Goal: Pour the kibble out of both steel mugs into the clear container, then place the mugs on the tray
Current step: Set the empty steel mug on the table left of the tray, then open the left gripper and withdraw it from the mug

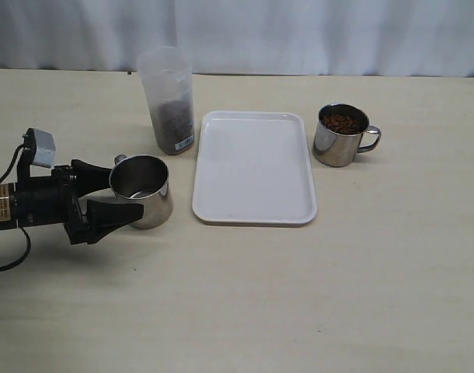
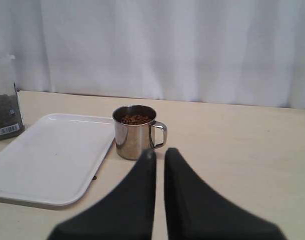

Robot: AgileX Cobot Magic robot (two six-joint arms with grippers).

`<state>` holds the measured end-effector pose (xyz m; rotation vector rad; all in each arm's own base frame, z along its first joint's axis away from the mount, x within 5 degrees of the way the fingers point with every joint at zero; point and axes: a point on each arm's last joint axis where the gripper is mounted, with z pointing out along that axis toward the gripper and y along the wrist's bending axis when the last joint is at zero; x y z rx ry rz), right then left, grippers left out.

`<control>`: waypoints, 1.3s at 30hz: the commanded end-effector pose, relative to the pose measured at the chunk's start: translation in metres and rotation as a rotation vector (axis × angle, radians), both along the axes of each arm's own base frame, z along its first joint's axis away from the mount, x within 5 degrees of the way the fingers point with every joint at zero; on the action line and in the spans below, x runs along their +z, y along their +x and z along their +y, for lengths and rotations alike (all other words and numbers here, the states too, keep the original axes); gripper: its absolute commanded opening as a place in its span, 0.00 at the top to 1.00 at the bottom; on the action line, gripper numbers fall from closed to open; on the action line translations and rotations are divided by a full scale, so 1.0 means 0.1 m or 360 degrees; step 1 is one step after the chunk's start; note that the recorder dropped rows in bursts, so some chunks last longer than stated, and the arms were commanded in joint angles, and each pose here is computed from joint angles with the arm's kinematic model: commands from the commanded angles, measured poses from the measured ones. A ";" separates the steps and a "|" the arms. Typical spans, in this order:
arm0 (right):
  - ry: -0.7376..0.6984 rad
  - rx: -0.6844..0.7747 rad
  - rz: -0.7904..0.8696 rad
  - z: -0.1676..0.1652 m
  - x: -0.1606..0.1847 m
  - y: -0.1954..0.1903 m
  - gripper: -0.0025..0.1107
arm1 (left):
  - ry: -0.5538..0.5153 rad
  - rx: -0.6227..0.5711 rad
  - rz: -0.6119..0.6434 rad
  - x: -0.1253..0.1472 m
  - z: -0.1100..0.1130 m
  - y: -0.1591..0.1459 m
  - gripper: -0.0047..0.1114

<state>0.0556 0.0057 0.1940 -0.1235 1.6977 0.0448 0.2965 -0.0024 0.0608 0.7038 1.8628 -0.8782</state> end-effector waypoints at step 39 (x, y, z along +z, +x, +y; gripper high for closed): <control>-0.0015 0.0004 -0.0013 0.00 0.00 0.00 0.94 | -0.0474 0.0945 -0.0224 1.53 0.45 -0.75 0.96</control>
